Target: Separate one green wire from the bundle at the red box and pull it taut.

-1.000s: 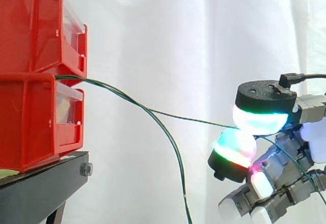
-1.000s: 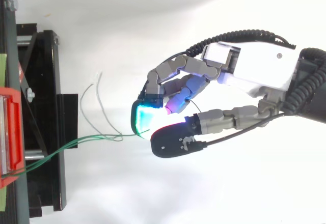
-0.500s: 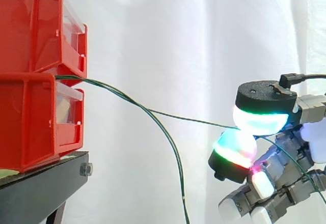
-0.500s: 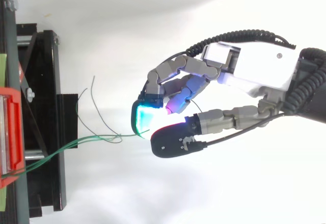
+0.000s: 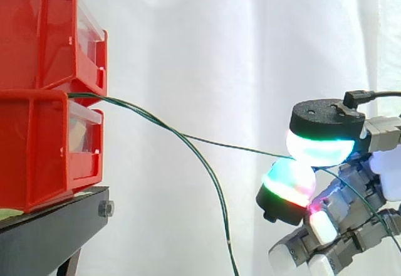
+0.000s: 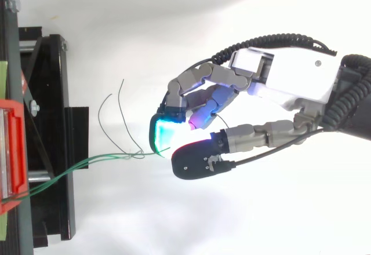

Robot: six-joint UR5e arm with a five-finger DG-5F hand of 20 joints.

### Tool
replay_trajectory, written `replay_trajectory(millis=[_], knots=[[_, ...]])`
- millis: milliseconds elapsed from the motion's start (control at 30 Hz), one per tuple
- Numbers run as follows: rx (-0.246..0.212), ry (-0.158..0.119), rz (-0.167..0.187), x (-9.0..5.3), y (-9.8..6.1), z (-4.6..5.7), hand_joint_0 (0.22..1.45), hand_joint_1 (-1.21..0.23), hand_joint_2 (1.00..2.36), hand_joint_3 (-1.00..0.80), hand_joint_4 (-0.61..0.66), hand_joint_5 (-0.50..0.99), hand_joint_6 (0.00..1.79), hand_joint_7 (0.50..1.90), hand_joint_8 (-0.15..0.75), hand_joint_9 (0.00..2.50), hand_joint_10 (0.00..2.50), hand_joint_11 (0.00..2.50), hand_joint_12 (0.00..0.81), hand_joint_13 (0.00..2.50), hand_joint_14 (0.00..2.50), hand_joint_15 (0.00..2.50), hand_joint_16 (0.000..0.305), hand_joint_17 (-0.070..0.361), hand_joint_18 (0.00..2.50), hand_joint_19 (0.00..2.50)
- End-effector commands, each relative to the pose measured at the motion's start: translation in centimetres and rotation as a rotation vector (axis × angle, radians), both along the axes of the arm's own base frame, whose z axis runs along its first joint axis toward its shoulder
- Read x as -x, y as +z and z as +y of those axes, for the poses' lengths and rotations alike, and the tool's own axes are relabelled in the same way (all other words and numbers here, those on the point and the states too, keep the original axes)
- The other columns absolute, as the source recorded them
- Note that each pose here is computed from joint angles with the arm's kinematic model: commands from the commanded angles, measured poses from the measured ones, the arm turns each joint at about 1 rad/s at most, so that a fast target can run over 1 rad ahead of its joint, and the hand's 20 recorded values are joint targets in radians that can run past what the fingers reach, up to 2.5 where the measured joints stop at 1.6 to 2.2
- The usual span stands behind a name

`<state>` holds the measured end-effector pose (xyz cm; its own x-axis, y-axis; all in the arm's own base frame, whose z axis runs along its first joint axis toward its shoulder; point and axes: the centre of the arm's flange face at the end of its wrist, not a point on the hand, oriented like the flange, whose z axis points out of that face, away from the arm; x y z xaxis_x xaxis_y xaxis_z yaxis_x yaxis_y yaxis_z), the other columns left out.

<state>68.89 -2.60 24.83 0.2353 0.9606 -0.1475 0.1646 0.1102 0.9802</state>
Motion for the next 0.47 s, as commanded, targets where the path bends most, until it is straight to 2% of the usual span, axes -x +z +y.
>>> replay_trajectory(millis=[0, 433], knots=[[0.0, 0.001, -0.001, -0.04, 0.05, 0.02, 0.58, -0.73, 1.0, -0.1, 0.09, -0.08, 0.88, 1.14, 0.326, 1.03, 0.01, 0.4, 0.412, 0.6, 0.01, 0.22, 0.06, 0.135, 0.59, 0.37], [0.0, -0.001, -0.001, -0.01, 0.0, 0.0, 0.58, -0.73, 1.0, -0.1, 0.1, -0.09, 0.89, 1.12, 0.328, 1.03, 0.01, 0.41, 0.412, 0.59, 0.01, 0.22, 0.06, 0.135, 0.59, 0.37]])
